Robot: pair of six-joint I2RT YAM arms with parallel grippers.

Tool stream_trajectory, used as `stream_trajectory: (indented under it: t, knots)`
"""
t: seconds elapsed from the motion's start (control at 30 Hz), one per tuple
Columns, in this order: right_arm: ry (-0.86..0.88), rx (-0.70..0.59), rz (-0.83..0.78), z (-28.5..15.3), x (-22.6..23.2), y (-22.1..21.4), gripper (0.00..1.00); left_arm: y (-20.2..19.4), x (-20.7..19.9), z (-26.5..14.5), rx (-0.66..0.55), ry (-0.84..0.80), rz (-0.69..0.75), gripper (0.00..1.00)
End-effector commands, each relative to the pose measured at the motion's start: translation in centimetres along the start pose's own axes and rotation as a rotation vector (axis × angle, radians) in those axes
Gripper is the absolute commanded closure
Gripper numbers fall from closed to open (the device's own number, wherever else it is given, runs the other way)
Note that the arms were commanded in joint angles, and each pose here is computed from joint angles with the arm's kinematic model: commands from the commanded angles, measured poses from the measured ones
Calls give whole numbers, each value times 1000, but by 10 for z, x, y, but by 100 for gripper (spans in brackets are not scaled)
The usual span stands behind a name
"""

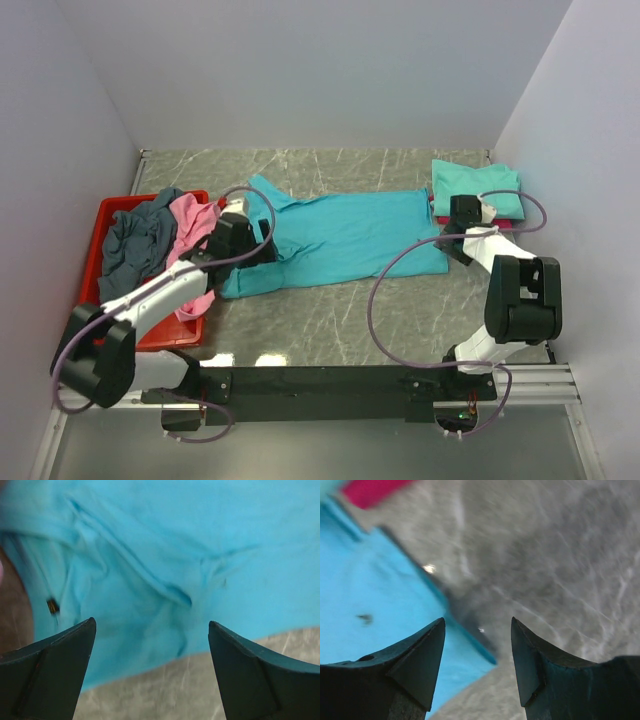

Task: Fold and stack the t-shirts
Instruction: Fold the tshirt

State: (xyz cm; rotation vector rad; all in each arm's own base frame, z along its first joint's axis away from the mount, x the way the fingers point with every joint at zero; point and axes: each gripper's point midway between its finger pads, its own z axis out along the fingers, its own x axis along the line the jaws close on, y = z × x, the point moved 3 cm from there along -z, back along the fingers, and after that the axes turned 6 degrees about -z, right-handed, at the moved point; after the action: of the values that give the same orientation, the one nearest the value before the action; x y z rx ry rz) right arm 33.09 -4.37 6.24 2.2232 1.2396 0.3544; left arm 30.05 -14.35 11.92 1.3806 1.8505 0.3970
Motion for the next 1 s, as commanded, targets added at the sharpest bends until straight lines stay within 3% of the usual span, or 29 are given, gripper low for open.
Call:
stream_trajectory:
  t: [0.0,0.3,0.7,0.97]
  knots:
    - [23,28,44,-5,-8,-5,38,-16,2,-20,-15,8,-27,1]
    - [93,97,75,-7,-9,-25,41,-48,31,-43,-38,10,-110,1]
    - [77,34,81,-30,-25,-28,43,-46,34,-50,-61,14,-137,1]
    - [142,132,62,-13,-8,-41,45,-49,42,-48,-65,59,-140,1]
